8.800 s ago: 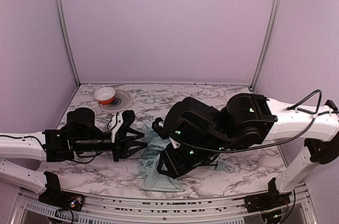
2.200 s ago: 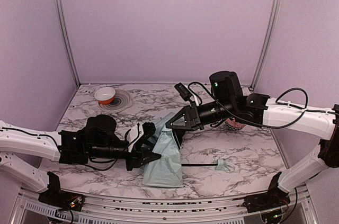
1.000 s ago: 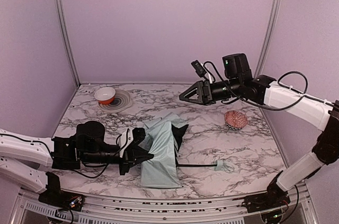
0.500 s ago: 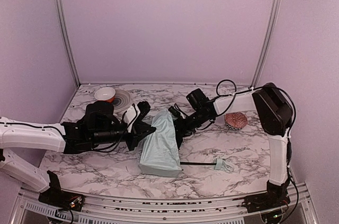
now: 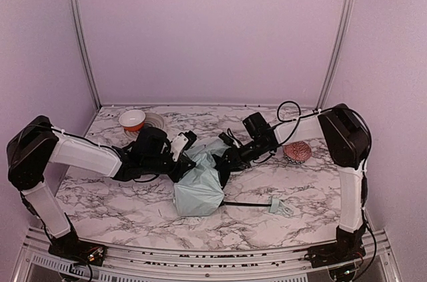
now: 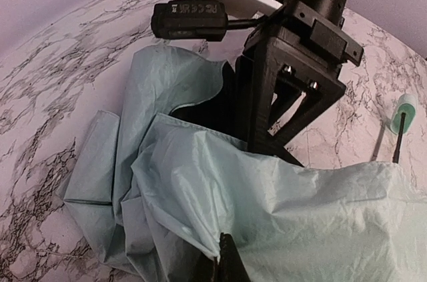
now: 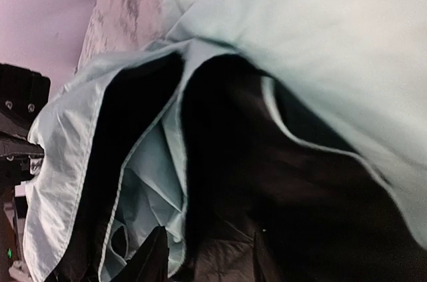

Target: Put away the umbrella

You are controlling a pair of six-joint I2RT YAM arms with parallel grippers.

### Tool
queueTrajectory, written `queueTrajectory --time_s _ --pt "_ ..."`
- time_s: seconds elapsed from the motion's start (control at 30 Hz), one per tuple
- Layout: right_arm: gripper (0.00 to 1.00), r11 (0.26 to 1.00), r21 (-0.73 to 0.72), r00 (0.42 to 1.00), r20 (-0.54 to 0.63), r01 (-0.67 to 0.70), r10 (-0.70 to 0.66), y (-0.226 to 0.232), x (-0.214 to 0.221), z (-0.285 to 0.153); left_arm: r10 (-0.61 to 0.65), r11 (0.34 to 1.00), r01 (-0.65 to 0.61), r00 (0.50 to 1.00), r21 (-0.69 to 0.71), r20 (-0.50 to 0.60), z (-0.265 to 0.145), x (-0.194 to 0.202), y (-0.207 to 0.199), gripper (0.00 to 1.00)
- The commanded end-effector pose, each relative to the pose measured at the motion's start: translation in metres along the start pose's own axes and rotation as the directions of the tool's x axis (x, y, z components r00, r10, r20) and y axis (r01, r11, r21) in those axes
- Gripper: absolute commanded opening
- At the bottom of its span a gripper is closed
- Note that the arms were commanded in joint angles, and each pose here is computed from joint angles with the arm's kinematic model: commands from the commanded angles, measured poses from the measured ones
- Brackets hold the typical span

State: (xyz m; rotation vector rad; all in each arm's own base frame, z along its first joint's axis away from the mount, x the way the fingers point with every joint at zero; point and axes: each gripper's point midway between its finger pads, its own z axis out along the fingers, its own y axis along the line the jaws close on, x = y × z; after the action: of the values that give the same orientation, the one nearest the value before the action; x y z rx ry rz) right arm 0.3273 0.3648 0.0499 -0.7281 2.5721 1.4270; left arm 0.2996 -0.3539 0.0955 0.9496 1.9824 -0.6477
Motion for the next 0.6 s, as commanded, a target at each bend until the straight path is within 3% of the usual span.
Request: queueTrajectory --time_s 0.0,0.07,0.17,0.37,0.57 --pt "0.45 0.989 0.13 0.983 0.157 0.073 -0.094 0.006 -0.041 -0.063 0.0 0.999 -0.005 0.995 0.051 0.098 -0.002 -0.023 -0.006 0.0" --pt "0.54 0.984 0.097 0.966 0.194 0.152 -0.168 0.029 -0.053 -0.074 0.0 0.999 -0.006 0.994 0.048 0.11 -0.002 -0.029 -0.004 0.0" --pt "0.61 0.982 -0.039 0.956 0.24 0.184 -0.169 0.06 -0.06 -0.075 0.002 0.999 -0.007 0.991 0.039 0.13 -0.002 -0.036 -0.001 0.0" --pt "0.77 0.952 -0.18 0.958 0.189 0.248 -0.214 0.106 -0.041 -0.043 -0.008 1.0 0.005 0.989 0.019 0.15 -0.004 -0.042 0.008 0.0" --pt "0.8 0.964 -0.163 0.976 0.102 0.208 -0.193 0.1 -0.016 -0.017 -0.014 1.0 0.01 0.983 0.023 0.185 -0.008 -0.053 0.009 0.0"
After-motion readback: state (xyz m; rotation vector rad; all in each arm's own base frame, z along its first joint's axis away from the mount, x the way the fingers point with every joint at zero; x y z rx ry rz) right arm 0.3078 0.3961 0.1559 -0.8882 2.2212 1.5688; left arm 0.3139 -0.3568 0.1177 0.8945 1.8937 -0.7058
